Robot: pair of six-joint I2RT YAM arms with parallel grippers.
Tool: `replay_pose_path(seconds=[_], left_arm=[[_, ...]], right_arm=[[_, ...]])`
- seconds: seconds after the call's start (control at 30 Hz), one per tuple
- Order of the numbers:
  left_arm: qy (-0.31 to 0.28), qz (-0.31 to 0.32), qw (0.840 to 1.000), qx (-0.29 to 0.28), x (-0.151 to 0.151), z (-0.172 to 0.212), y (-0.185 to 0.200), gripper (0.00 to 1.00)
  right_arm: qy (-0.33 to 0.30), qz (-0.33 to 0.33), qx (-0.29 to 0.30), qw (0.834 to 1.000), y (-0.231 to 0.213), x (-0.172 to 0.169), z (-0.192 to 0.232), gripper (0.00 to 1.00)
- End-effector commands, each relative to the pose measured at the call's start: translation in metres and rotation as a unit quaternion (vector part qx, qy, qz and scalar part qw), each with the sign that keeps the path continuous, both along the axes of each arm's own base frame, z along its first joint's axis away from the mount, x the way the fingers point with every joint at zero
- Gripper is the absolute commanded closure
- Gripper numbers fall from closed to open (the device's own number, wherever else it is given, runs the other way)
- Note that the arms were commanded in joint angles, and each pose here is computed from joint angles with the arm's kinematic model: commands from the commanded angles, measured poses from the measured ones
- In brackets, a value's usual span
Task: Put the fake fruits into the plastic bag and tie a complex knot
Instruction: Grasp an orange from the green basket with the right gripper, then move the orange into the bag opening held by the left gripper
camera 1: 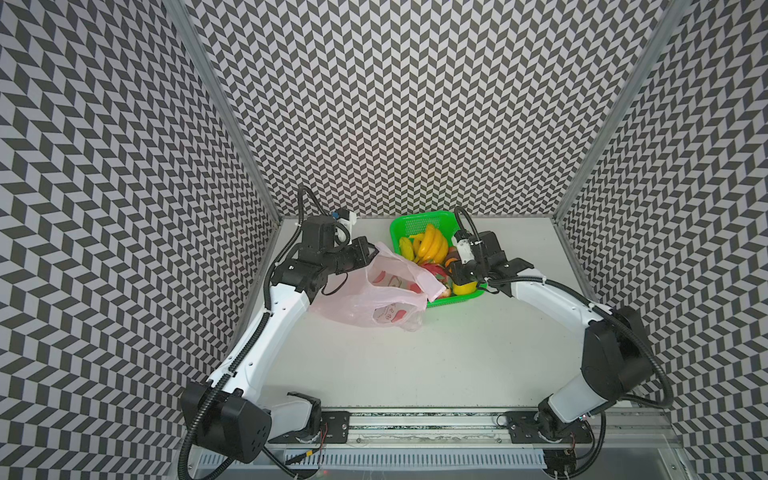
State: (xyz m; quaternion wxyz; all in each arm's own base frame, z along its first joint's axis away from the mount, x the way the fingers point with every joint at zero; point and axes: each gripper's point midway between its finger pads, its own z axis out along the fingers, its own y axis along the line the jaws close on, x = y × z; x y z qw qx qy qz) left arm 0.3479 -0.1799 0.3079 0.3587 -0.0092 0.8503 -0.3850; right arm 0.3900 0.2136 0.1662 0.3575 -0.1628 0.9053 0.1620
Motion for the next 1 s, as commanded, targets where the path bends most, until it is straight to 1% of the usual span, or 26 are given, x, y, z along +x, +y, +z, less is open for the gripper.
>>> replay_pose_path(seconds=[0.0,0.27,0.47,0.57,0.77,0.97], left_arm=[[-0.015,0.005,1.000,0.002,-0.002,0.008,0.004,1.00],[-0.019,0.004,1.000,0.002,-0.002,0.011,0.004,1.00],[-0.018,0.004,1.000,0.002,-0.002,0.009,0.004,1.00],[-0.019,0.004,1.000,0.002,-0.002,0.010,0.004,1.00],[-0.018,0.005,1.000,0.001,-0.002,0.009,0.004,1.00],[-0.018,0.005,1.000,0.001,-0.003,0.009,0.004,1.00]], right_arm=[[-0.041,0.010,0.029,0.999,-0.001,-0.013,0.034,0.77],[-0.056,0.046,0.111,0.991,-0.003,-0.071,0.066,0.79],[-0.059,0.091,0.172,0.979,0.005,-0.117,0.074,0.79],[-0.059,0.116,0.202,0.971,0.015,-0.136,0.075,0.79],[-0.066,0.157,0.267,0.948,0.044,-0.163,0.079,0.79],[-0.069,0.186,0.304,0.932,0.073,-0.177,0.084,0.79]])
